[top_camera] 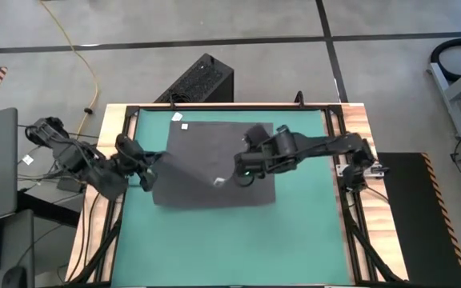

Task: Roll towel
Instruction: Fold the microfiber towel

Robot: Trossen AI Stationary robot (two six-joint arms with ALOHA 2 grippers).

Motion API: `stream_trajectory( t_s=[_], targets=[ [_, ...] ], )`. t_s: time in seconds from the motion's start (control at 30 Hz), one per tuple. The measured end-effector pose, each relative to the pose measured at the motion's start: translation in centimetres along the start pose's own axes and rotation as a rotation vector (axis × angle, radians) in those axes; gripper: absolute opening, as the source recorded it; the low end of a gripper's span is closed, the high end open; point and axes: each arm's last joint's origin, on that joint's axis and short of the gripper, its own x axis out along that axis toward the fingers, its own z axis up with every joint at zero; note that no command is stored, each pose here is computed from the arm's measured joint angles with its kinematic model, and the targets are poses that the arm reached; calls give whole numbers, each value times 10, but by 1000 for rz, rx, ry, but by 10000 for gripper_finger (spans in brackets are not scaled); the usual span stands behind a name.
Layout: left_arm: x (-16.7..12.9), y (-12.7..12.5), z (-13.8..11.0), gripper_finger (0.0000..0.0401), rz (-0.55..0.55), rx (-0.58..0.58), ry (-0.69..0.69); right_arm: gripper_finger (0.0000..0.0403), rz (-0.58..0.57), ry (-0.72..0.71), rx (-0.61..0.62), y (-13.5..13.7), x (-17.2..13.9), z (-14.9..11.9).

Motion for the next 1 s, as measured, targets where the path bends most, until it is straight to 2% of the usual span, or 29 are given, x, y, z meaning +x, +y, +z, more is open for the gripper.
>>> stream_trajectory(
  t_s=[0.13,0.33,0.53,0.67,0.87,1.0],
  targets=[
    [0,16,7,0,6,-63,-48,12,-26,57,73,-30,0,-17],
    [27,13,-17,0,-58,-79,26,12,-28,75,135,-55,-3,-45],
    [42,12,-28,0,-45,-149,71,12,10,139,87,-45,10,-54],
    [39,6,-20,0,-142,-232,103,12,33,182,54,-32,13,-61],
    [21,2,-2,0,-267,-336,114,12,94,194,85,-23,-6,-78],
    [11,-2,0,0,-328,-380,138,12,125,201,137,-22,-25,-91]
  ],
)
